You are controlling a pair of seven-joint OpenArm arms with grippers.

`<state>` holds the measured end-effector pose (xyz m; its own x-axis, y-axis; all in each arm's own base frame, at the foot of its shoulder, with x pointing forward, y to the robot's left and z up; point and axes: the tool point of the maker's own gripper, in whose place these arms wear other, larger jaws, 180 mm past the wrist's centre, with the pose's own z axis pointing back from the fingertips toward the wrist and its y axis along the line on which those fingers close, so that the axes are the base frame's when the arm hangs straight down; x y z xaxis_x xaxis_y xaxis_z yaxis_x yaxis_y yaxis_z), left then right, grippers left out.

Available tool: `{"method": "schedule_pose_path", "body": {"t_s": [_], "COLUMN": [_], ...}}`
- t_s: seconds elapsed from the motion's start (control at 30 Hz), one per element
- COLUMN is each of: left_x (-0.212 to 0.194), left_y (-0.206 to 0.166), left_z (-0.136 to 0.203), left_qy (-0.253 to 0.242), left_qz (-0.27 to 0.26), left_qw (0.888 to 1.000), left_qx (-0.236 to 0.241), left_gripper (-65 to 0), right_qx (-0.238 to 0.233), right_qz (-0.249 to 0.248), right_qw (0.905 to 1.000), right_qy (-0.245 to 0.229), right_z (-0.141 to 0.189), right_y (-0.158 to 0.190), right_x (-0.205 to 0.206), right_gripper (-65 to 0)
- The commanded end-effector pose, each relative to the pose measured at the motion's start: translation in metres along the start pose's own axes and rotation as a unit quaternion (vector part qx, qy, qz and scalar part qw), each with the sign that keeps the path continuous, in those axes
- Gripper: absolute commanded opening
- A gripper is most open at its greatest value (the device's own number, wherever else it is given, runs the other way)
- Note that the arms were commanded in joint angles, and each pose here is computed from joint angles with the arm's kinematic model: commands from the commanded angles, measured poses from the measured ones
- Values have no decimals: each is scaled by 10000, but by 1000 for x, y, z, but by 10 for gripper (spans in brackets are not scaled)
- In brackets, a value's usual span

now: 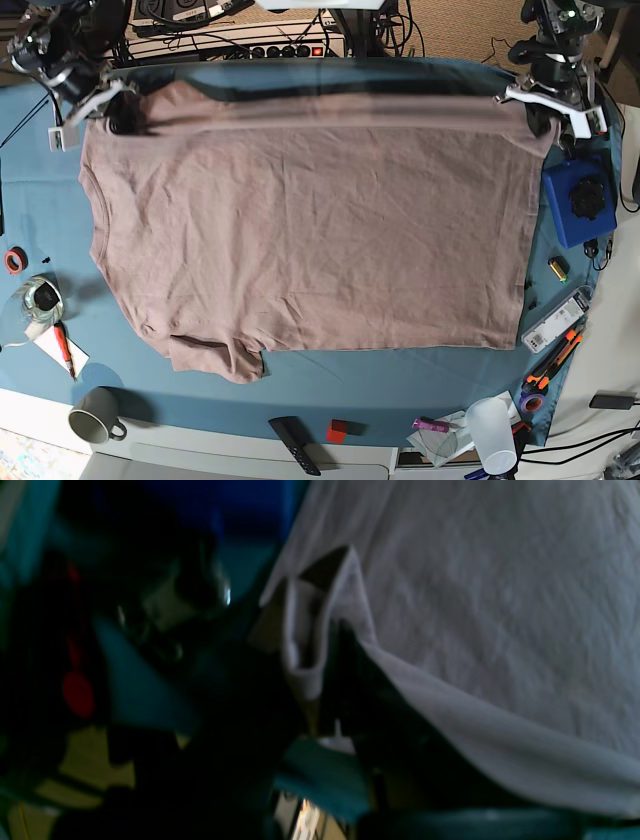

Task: Fold the T-shirt properly
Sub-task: 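Fold the shoulder edge over the shirt body toward the hem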

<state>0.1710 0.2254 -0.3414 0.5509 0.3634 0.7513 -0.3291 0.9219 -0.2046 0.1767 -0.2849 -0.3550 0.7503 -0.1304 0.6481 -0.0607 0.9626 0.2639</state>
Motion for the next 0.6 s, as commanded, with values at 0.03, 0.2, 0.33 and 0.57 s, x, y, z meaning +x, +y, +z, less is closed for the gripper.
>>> {"method": "schedule_pose_path", "body": {"t_s": [0.03,0.2,0.33,0.57], "left_x": [12,1,6,31], "left_y": [7,18,20,12], "left_z": [-2,-20,-30,-41], "left_qy": [-230,-41,-95,-381], "left_qz": [43,17,-13,-90], "left_qw": [9995,9996,9997,9992], "left_qx": [211,276,240,118], "left_gripper": [-650,-650,-650,-650], "right_qx": [-95,-193,-343,-396], "right_qz": [167,340,508,203], "right_qw": [9994,9983,9962,9970], "right_qy": [-278,-424,-611,-630], "right_z": [-2,-16,-19,-40], "right_y": [-2,0,-3,-20], "right_x": [22,44,57,59], "right_gripper": [-650,-650,-650,-650]}}
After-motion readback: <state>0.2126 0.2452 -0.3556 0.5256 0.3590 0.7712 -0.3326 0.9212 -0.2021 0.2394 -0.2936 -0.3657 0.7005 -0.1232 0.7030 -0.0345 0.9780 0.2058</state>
